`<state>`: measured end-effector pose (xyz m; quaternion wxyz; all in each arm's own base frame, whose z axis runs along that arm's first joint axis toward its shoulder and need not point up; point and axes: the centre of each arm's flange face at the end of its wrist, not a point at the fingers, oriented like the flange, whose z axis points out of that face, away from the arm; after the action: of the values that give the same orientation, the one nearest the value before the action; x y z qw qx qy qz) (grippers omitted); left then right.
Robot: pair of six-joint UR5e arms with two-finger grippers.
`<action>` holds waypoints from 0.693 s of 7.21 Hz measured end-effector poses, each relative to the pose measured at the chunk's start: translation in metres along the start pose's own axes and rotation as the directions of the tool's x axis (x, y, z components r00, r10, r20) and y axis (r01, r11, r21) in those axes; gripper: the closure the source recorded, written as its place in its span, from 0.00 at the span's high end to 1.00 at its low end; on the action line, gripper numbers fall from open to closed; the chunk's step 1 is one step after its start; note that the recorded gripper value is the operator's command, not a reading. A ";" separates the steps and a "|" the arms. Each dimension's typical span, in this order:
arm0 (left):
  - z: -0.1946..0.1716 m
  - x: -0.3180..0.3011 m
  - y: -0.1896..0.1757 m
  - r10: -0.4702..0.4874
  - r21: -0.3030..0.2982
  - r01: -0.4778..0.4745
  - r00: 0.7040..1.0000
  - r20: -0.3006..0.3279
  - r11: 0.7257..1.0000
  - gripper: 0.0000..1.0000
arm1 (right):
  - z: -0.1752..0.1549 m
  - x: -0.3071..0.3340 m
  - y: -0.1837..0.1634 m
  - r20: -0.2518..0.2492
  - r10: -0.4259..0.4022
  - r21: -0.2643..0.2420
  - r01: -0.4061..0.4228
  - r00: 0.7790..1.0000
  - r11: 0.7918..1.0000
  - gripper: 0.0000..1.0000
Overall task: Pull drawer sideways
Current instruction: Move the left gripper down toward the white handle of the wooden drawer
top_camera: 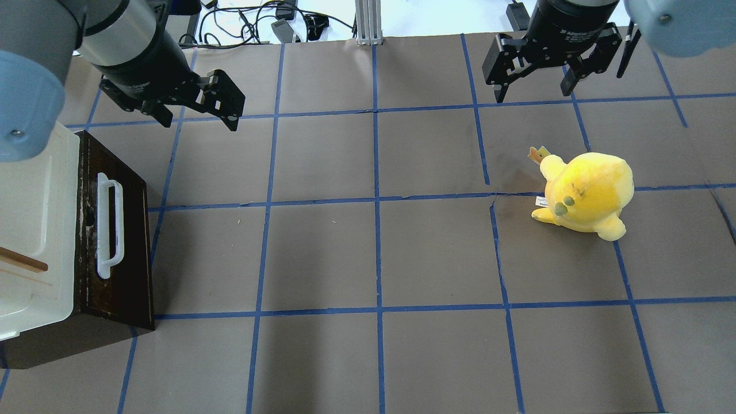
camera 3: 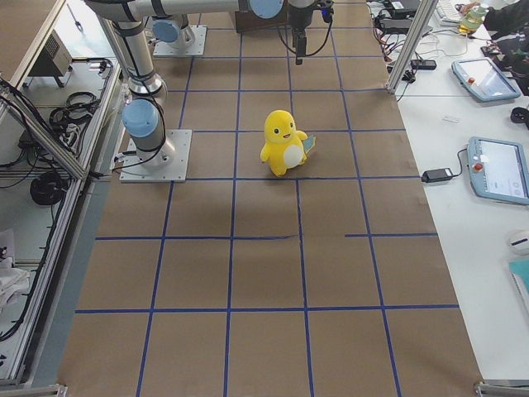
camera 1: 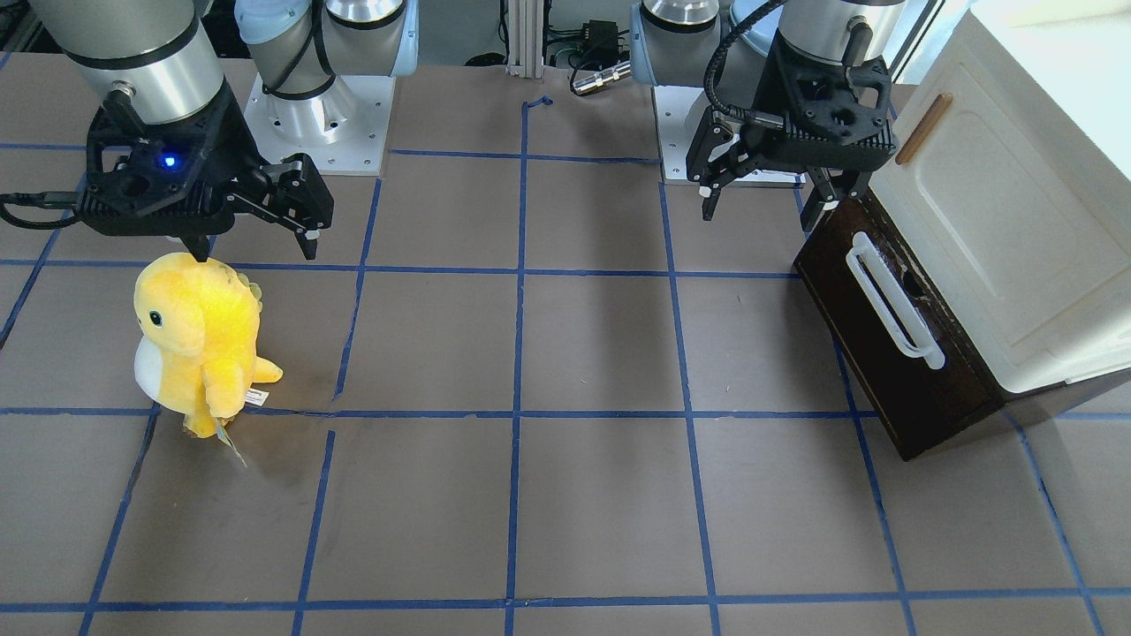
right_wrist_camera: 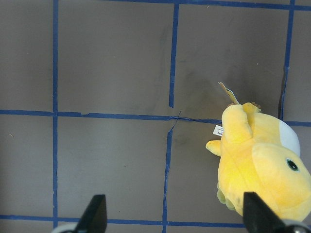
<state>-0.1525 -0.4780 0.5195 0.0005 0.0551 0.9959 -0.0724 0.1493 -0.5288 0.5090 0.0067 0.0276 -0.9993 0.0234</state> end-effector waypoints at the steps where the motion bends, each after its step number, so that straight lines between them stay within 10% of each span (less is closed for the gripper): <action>1: 0.003 0.000 0.000 -0.002 -0.005 0.002 1.000 0.000 1.000 1.00 | 0.000 0.000 0.000 0.000 0.000 0.000 0.000 1.000 1.000 1.00; 5: 0.017 -0.001 0.000 -0.015 -0.027 0.015 1.000 0.003 1.000 1.00 | 0.000 0.000 0.000 0.000 0.000 0.000 0.000 1.000 1.000 1.00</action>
<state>-0.1518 -0.4809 0.5026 0.0018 0.0474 0.9971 -0.0590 0.1494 -0.5288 0.5089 0.0068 0.0278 -0.9993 0.0234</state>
